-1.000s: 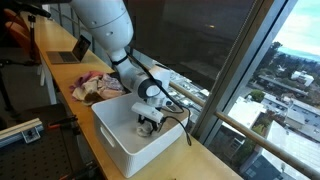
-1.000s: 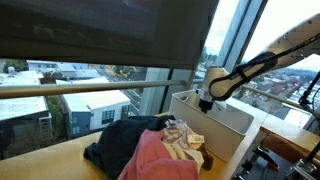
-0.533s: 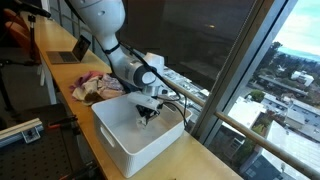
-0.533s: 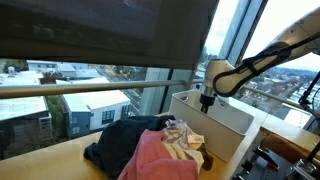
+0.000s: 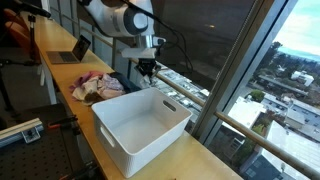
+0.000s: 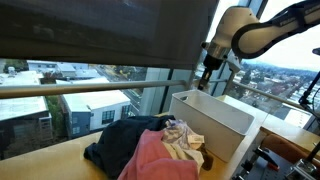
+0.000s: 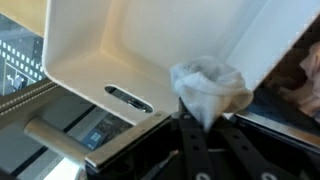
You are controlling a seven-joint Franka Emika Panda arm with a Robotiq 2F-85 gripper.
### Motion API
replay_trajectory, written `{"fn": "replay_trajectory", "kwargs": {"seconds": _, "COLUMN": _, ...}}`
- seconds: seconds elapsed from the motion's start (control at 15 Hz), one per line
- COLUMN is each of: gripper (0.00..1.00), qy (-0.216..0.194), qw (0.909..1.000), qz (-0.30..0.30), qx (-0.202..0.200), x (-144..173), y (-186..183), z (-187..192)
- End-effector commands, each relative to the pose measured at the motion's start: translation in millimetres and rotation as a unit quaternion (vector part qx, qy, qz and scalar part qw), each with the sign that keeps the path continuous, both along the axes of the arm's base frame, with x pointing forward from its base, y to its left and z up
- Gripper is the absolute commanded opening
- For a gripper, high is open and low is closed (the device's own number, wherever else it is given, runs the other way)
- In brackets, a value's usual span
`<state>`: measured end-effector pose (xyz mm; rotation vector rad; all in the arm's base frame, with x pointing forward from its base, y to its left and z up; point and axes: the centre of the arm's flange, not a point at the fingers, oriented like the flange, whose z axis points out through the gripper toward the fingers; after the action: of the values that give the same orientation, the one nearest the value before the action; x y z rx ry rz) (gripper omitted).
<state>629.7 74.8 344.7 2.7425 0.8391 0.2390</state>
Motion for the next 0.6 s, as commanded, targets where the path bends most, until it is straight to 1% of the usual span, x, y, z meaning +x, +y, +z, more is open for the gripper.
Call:
{"fn": "replay_trajectory", "kwargs": {"seconds": 0.0, "gripper": 0.02, "qy": -0.019, "qw": 0.9993, "qz": 0.027, "qx": -0.019, "x": -31.8, "y": 59.5, "z": 58.7}}
{"fn": "replay_trajectory", "kwargs": {"seconds": 0.13, "gripper": 0.02, "qy": -0.016, "qw": 0.9982, "qz": 0.051, "qx": -0.026, "x": -42.4, "y": 103.1, "z": 66.1}}
{"fn": "replay_trajectory", "kwargs": {"seconds": 0.33, "gripper": 0.02, "qy": -0.006, "qw": 0.996, "qz": 0.086, "qx": -0.026, "x": -52.6, "y": 169.3, "z": 63.2}}
{"fn": "replay_trajectory", "kwargs": {"seconds": 0.53, "gripper": 0.02, "qy": 0.009, "qw": 0.9938, "qz": 0.108, "qx": -0.023, "x": -49.9, "y": 222.8, "z": 51.1}}
